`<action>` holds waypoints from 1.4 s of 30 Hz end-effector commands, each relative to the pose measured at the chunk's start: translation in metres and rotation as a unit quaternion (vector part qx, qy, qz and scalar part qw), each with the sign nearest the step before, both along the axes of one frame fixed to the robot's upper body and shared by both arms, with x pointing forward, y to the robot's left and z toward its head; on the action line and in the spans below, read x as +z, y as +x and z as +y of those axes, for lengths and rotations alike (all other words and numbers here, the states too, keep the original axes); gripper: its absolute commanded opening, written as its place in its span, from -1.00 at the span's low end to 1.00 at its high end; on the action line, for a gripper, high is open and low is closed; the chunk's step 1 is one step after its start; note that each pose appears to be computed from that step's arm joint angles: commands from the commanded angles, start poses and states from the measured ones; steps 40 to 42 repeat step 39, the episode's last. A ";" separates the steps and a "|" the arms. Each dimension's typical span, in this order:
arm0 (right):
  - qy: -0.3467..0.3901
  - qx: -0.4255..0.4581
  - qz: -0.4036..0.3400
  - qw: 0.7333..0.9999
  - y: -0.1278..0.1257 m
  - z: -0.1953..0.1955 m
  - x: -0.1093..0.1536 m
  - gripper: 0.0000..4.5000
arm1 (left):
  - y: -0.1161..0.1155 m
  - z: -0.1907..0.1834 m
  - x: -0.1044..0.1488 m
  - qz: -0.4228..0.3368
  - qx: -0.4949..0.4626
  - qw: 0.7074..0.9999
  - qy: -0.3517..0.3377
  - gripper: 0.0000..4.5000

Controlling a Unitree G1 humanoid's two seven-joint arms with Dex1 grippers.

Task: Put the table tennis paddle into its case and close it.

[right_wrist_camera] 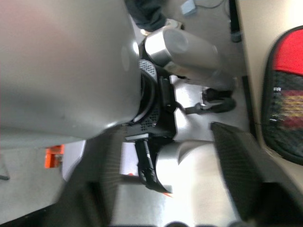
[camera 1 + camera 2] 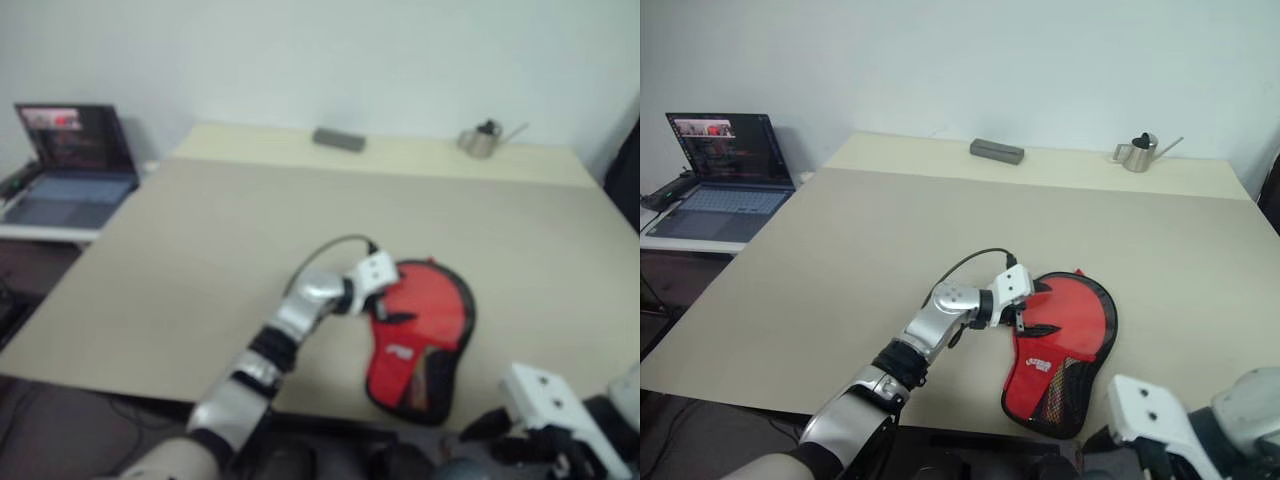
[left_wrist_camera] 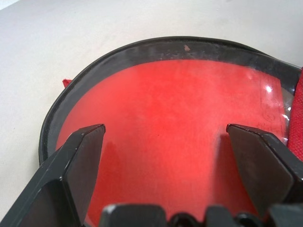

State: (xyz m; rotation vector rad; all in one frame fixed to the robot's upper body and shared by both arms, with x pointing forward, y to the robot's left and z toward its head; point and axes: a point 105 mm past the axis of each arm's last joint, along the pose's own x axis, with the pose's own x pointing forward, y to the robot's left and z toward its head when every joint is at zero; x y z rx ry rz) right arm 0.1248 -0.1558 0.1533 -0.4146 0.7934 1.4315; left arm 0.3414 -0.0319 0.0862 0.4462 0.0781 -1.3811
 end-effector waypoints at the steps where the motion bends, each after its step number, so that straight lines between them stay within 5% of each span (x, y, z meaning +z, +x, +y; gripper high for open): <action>1: 0.024 -0.061 -0.062 0.996 0.034 -0.023 0.030 0.58 | -0.006 0.010 0.010 0.017 -0.007 1.000 -0.025 1.00; 11: 0.019 -0.159 -0.186 0.969 0.104 -0.066 0.065 0.58 | -0.022 0.076 0.097 0.027 -0.002 0.991 -0.132 1.00; 24: 0.108 -0.235 -0.303 0.917 0.189 -0.095 0.086 0.58 | -0.033 0.142 0.128 -0.060 0.127 0.982 -0.128 1.00; 33: 0.145 -0.259 -0.291 0.910 0.195 -0.091 0.083 0.58 | -0.018 0.150 0.149 -0.090 0.178 0.971 -0.132 1.00; 42: 0.133 -0.274 -0.260 0.916 0.181 -0.090 0.068 0.58 | -0.010 0.153 0.142 -0.079 0.181 0.973 -0.123 1.00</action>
